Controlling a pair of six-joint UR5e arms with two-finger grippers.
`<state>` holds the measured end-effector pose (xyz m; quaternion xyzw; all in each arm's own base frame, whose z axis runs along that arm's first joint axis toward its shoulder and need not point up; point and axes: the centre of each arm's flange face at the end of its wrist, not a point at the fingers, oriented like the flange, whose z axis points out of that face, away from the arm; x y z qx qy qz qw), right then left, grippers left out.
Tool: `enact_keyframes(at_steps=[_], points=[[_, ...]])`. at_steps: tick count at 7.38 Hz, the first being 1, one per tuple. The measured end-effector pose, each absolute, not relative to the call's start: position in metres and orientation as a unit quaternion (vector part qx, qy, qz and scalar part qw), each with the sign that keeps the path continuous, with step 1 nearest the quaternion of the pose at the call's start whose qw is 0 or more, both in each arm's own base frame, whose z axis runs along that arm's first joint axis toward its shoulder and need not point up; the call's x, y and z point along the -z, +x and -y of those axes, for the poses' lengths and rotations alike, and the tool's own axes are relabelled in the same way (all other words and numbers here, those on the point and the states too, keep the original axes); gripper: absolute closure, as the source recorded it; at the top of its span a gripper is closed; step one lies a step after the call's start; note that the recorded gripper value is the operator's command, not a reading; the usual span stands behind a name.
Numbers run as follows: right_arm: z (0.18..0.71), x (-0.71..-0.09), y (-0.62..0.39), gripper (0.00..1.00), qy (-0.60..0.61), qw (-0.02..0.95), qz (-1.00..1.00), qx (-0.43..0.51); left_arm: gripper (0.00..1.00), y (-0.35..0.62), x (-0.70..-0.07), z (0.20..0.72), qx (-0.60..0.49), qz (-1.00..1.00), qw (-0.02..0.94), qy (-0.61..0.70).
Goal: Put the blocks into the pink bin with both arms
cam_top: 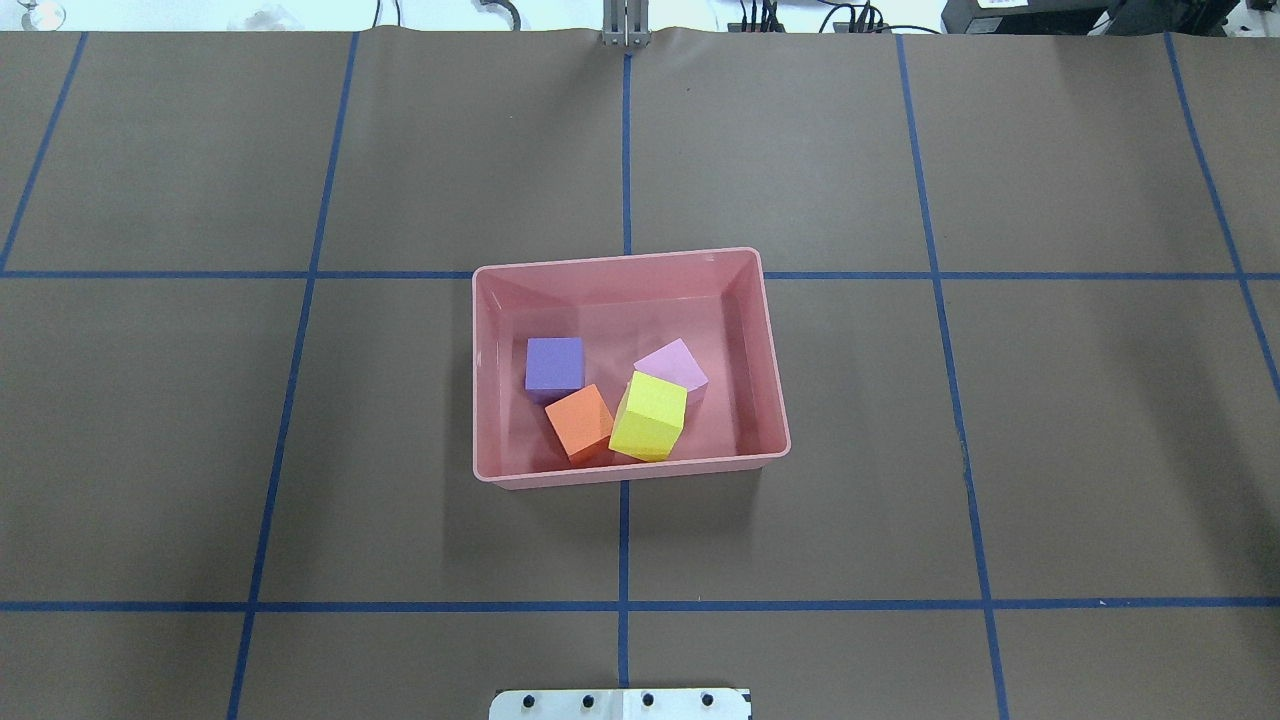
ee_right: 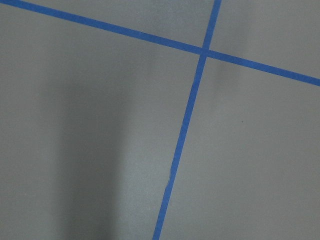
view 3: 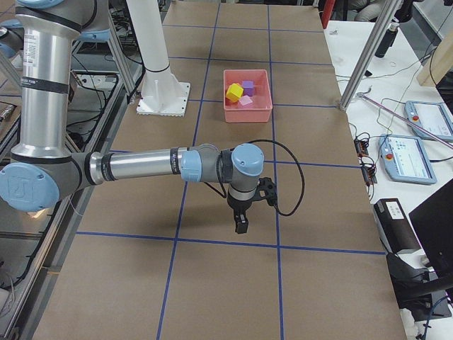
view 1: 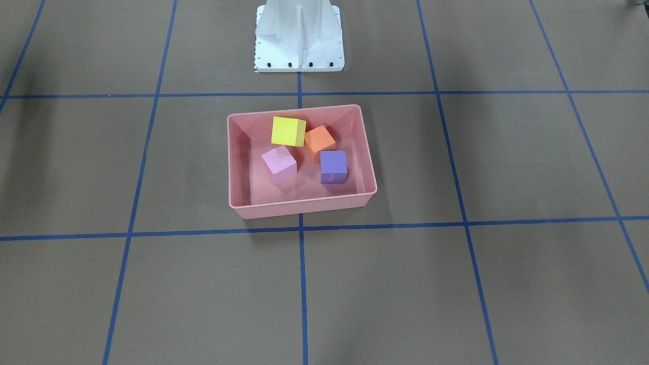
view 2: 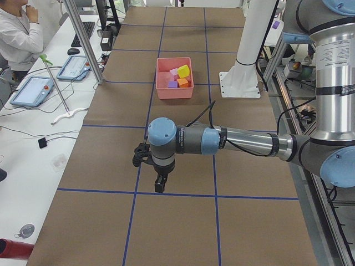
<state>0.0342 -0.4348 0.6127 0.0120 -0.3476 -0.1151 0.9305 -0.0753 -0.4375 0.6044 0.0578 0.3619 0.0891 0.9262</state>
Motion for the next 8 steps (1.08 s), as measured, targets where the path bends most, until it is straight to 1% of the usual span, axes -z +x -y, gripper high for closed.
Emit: enact_keyframes(at_steps=[8], points=[[0.4386,-0.6226,0.0332,0.00,0.003,0.930,0.349,0.112,0.00,-0.0740,-0.6056,0.4381,-0.089,-0.364,0.925,0.056]])
